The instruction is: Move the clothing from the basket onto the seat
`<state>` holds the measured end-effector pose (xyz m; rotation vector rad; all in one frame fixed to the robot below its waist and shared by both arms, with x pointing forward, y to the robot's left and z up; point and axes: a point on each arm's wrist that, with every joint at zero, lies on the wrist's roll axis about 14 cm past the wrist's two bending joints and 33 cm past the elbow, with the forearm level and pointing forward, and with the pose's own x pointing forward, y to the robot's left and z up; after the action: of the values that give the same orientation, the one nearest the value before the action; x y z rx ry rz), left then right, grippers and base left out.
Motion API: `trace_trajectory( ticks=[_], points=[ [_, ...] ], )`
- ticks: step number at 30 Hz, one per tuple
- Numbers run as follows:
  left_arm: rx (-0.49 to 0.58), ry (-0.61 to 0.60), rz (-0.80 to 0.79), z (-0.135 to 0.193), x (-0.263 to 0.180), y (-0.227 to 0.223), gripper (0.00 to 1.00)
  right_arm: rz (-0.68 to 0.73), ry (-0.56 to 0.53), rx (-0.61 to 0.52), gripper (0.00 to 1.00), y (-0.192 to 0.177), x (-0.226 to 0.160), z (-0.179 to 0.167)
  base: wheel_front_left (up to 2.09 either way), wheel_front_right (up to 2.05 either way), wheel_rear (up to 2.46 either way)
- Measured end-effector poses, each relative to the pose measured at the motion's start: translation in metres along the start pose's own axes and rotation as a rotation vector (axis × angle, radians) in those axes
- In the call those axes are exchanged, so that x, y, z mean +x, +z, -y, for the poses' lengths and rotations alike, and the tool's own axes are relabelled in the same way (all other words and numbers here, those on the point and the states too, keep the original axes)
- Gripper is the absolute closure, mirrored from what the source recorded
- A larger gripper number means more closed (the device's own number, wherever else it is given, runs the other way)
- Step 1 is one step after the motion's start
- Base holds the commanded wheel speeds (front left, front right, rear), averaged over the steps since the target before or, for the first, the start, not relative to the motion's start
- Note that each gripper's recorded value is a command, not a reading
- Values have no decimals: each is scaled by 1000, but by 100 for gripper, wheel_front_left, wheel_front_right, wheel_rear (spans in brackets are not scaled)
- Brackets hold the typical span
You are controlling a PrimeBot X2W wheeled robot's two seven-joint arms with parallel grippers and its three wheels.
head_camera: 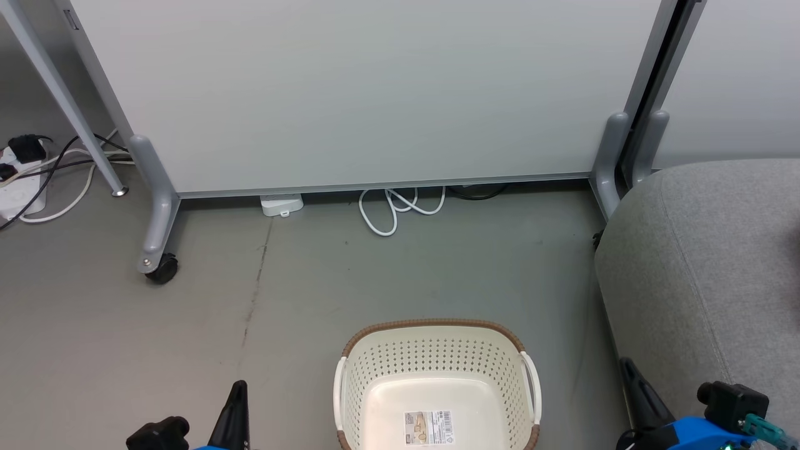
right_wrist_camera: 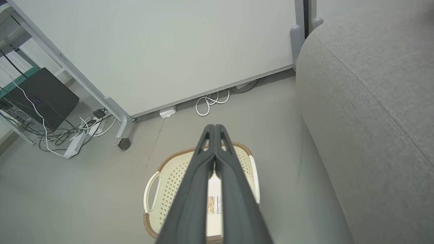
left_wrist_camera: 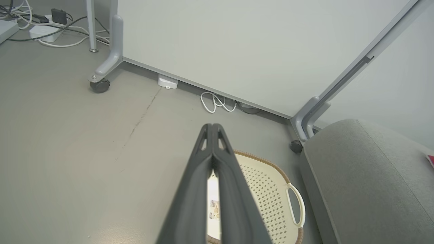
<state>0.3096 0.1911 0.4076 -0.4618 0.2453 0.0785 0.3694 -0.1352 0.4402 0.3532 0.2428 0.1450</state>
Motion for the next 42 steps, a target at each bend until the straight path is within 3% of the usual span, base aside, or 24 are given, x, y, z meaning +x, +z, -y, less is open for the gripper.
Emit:
trace_trajectory(
  ticks=[21, 42],
  points=[
    [-306, 18, 47, 1, 15, 26, 100, 55, -31, 336, 100, 18, 2, 10, 0, 0, 0],
    [-549, -10, 81, 7, 26, 48, 100, 108, -31, 600, 100, 34, 2, 18, 0, 0, 0]
  ],
)
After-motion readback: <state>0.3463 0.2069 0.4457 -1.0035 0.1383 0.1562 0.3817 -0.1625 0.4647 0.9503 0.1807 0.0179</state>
